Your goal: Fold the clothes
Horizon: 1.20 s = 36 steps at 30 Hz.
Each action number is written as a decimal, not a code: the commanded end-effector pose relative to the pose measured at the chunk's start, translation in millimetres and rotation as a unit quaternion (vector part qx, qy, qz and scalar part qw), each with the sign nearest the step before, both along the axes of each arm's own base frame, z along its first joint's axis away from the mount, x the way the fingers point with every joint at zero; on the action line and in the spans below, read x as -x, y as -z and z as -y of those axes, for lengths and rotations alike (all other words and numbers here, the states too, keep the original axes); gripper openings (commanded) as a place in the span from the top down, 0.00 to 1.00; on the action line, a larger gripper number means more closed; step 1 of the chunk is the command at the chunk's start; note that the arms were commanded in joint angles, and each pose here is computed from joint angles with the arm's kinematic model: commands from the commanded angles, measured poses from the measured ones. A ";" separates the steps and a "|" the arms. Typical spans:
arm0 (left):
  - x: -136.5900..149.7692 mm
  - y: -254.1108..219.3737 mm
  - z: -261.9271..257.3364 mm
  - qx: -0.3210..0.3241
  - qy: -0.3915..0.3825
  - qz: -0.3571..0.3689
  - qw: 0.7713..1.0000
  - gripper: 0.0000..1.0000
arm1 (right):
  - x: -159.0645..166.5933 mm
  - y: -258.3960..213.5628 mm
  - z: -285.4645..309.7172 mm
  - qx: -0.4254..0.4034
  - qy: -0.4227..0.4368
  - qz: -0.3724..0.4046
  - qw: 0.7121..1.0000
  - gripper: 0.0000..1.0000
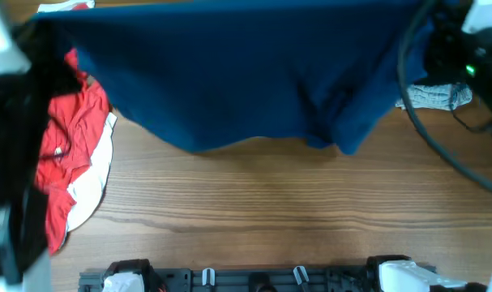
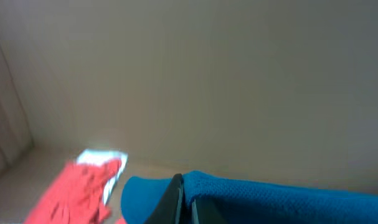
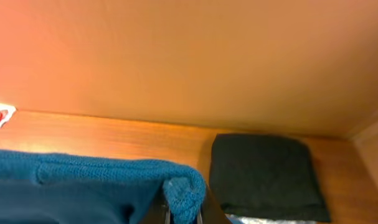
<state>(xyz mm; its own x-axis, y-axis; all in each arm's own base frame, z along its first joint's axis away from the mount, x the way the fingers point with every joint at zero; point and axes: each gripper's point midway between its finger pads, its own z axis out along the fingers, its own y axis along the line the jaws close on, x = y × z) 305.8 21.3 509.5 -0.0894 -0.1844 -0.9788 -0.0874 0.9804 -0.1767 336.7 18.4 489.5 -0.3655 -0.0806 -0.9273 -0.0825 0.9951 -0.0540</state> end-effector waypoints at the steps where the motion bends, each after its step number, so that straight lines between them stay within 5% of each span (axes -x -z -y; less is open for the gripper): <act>1: 47.3 -43.7 -14.1 -0.004 -0.045 0.080 0.996 0.96 | 29.5 -36.0 20.2 0.019 0.038 0.050 0.998 0.96; 5: 65.5 -53.0 -20.8 -0.005 -0.069 0.100 0.993 0.96 | 55.3 -53.2 20.6 0.021 0.037 0.081 0.996 0.96; 8: 50.9 -45.6 -22.0 -0.005 -0.069 0.084 0.994 0.96 | 55.3 -53.2 20.5 0.030 0.033 0.081 0.996 0.96; 14: -30.8 8.5 -29.4 -0.003 -0.069 -0.012 0.998 0.96 | -2.3 -11.2 10.1 0.055 -0.006 0.010 0.998 0.96; 17: -91.7 46.6 -35.0 -0.002 -0.069 -0.056 0.996 0.96 | -60.6 22.3 6.1 0.068 -0.023 -0.025 0.997 0.96; 23: -185.7 46.8 -47.6 -0.015 -0.072 0.033 0.997 0.96 | -159.9 20.2 3.8 0.085 -0.023 0.063 0.994 0.96; 26: -179.6 -13.7 -45.8 -0.035 -0.073 0.142 0.987 0.96 | -159.3 -33.5 3.9 0.092 -0.016 0.157 0.983 0.96; 30: -138.1 -100.8 -41.9 -0.072 -0.079 0.223 0.969 0.96 | -116.0 -119.9 4.9 0.108 -0.008 0.256 0.961 0.96; 33: -112.6 -136.4 -32.8 -0.080 -0.061 0.235 0.967 0.96 | -91.5 -149.9 5.7 0.115 -0.005 0.287 0.951 0.96; 36: -112.9 -120.3 -26.0 -0.080 -0.038 0.185 0.979 0.96 | -95.0 -128.6 5.5 0.115 -0.011 0.244 0.963 0.96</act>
<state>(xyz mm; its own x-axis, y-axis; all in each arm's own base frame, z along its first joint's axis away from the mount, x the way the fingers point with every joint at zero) 448.9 35.7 610.1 0.2844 -0.0555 -0.9571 -0.0738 0.9941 -0.0796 444.7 34.7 616.6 0.1603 -0.2844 -0.9452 -0.0883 0.9496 -0.3007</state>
